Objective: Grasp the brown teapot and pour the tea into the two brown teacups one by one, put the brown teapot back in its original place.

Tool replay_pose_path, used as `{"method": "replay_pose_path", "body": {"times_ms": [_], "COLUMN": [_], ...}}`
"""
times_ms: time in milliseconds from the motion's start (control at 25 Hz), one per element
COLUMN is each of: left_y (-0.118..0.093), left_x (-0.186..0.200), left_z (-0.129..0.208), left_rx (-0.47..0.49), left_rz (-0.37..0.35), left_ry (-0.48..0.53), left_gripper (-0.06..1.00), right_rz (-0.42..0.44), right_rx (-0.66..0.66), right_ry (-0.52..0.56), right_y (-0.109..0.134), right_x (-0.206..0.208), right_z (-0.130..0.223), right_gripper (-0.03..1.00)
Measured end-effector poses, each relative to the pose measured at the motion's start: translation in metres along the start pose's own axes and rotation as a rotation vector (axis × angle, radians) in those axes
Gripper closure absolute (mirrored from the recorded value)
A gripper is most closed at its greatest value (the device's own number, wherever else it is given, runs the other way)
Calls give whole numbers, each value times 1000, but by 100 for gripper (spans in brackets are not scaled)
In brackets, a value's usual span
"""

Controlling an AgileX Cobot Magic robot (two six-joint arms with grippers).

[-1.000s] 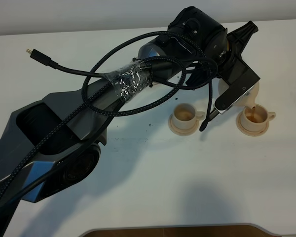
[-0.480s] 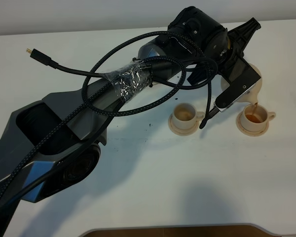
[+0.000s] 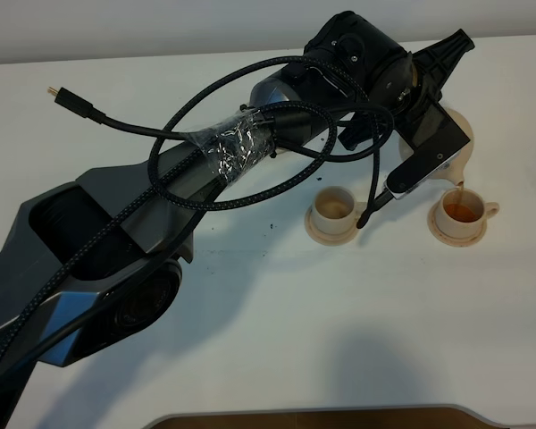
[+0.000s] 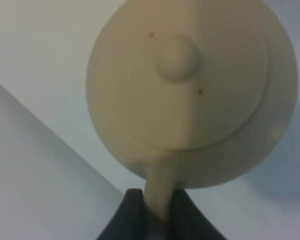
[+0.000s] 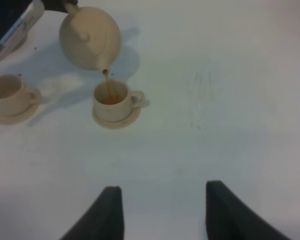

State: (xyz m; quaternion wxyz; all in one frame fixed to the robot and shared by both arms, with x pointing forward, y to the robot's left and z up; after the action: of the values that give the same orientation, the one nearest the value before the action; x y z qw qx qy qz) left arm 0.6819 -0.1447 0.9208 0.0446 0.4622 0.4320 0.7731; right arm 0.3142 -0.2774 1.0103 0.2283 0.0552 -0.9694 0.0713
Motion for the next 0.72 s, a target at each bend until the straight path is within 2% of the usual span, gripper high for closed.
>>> {"method": "replay_pose_path", "body": {"times_ms": [720], "left_y": [9], "left_x": [0], "left_z": [1], "left_rx": [-99], "left_rz": [-51], "left_ry": [6], "left_gripper": [84], "right_rz": [0], "right_rx": [0], "right_ry": [0], "right_y": [0], "right_x": [0], "right_z": [0], "right_gripper": [56]}}
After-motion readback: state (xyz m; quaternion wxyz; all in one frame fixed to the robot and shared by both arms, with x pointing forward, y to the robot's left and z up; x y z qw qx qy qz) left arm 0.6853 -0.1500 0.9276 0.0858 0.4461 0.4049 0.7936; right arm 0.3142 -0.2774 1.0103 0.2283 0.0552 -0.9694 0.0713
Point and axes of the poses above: a point on each arm's last joint axis where the gripper is mounted, x pointing back along that axis away from the gripper, y along the wrist's bending axis when the last joint is at zero, z = x × y, the point moved 9 cm from there along -x, pointing out along that axis toward the gripper, and after that the axes turned 7 degrees about x, right-handed, at the moved point
